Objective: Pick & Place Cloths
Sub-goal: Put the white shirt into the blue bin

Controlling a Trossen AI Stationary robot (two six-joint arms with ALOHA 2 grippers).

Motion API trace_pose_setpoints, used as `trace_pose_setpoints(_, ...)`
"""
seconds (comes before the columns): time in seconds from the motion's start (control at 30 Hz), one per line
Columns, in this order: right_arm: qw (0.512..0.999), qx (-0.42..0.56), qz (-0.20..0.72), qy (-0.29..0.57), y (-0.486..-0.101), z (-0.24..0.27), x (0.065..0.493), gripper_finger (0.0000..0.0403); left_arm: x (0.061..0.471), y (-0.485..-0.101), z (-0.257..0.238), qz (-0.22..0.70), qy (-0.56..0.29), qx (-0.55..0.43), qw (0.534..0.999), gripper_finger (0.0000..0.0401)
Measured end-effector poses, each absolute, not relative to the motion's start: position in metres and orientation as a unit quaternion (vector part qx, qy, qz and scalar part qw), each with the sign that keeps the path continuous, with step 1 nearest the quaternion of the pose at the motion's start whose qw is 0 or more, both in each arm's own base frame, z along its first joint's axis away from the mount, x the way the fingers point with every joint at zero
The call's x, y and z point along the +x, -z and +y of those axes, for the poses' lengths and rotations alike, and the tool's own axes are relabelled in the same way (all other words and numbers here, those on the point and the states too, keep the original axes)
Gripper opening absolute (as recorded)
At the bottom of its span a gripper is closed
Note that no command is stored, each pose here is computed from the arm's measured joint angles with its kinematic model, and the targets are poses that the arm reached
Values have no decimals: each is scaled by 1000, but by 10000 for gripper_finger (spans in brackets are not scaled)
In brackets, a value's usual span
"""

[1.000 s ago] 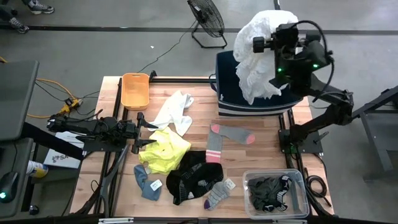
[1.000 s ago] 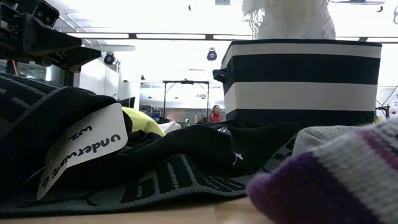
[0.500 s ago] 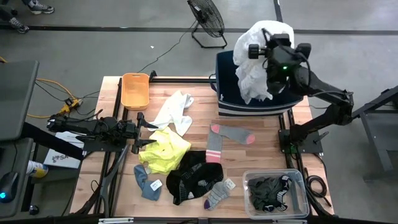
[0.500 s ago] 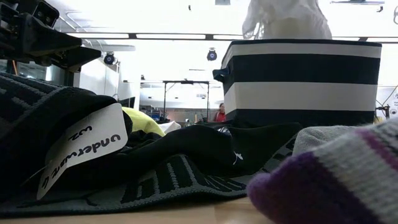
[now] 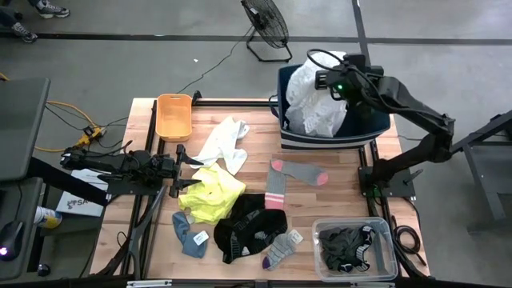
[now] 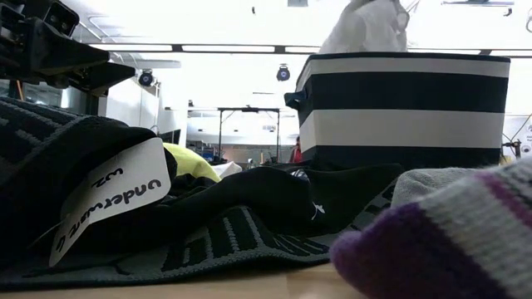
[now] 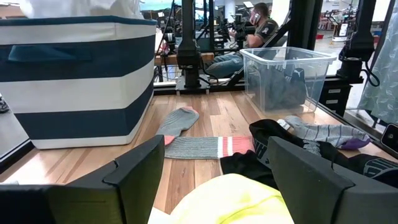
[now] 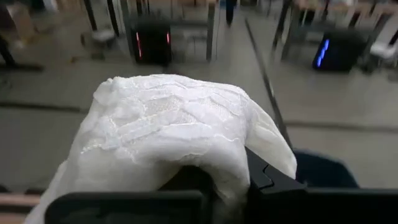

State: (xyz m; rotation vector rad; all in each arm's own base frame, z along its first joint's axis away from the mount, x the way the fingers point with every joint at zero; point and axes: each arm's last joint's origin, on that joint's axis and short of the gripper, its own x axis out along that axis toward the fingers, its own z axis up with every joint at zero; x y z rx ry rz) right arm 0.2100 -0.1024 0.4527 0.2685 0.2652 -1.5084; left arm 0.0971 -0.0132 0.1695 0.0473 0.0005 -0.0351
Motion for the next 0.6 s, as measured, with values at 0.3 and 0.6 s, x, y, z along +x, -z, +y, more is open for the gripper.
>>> trace_pose_setpoints(0.3, 693, 211, 189, 663, -439, -119, 194, 20, 97, -169, -13, 0, 18, 24, 1000, 281)
trace_pose_setpoints(0.6, 650, 261, 282, 655, -413, -144, 202, 20, 97, -169, -13, 0, 18, 24, 1000, 281)
